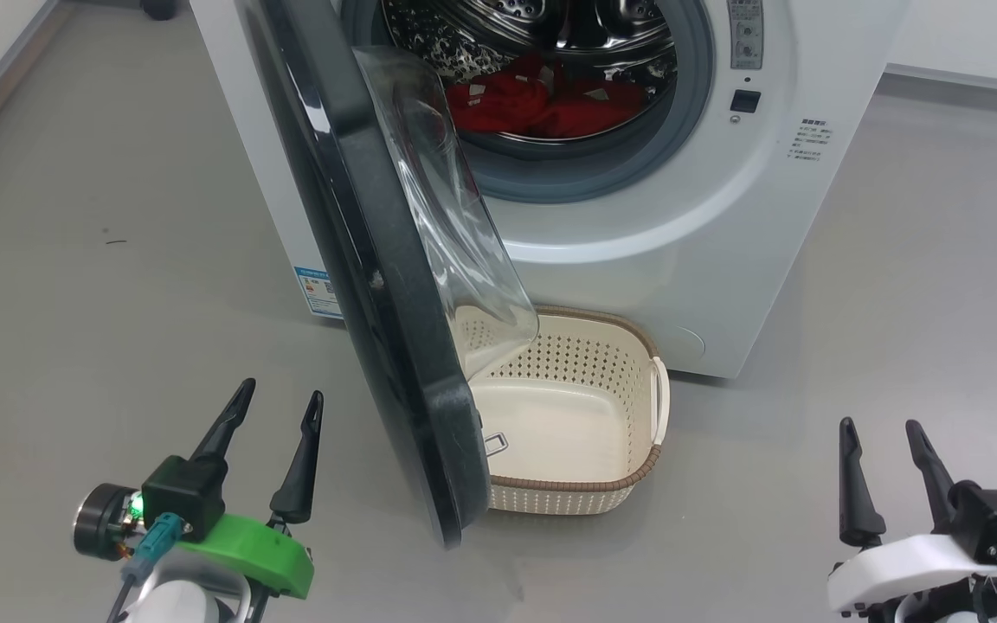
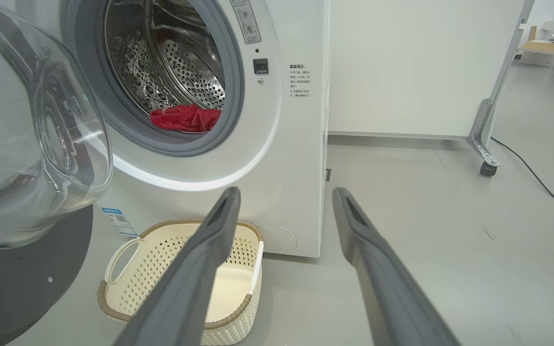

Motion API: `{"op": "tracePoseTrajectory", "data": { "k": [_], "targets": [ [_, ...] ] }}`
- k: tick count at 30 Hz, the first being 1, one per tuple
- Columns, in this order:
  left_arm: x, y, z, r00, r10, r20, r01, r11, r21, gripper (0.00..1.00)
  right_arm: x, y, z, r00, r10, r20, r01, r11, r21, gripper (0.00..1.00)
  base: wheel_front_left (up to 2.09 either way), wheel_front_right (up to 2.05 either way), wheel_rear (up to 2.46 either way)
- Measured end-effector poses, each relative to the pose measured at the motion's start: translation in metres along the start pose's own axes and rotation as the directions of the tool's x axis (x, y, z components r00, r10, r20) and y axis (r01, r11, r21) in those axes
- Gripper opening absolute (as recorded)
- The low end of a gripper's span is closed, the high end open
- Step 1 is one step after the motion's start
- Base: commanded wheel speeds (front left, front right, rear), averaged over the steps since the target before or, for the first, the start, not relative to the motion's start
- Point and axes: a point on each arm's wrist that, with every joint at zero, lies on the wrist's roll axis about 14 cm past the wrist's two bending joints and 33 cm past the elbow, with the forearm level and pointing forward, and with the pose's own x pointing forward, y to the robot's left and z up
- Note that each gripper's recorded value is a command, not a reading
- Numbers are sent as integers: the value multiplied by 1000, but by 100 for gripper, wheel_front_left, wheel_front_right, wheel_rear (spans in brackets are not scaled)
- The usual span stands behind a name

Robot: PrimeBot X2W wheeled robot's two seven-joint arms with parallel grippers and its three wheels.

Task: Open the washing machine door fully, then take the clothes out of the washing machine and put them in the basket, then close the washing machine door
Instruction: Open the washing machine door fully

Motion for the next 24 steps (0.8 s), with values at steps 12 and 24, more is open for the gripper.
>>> {"op": "tracePoseTrajectory", "data": {
  "k": [12, 24],
  "targets": [
    [1, 2, -3, 1000, 4, -9, -4, 1000, 6, 100, -7, 5, -5, 1000, -25, 2, 25, 1000, -4, 100, 0, 0, 0],
    [1, 4, -5, 1000, 11, -16, -11, 1000, 8, 98, -8, 6, -7, 999, -37, 2, 37, 999, -18, 100, 0, 0, 0]
  ]
}}
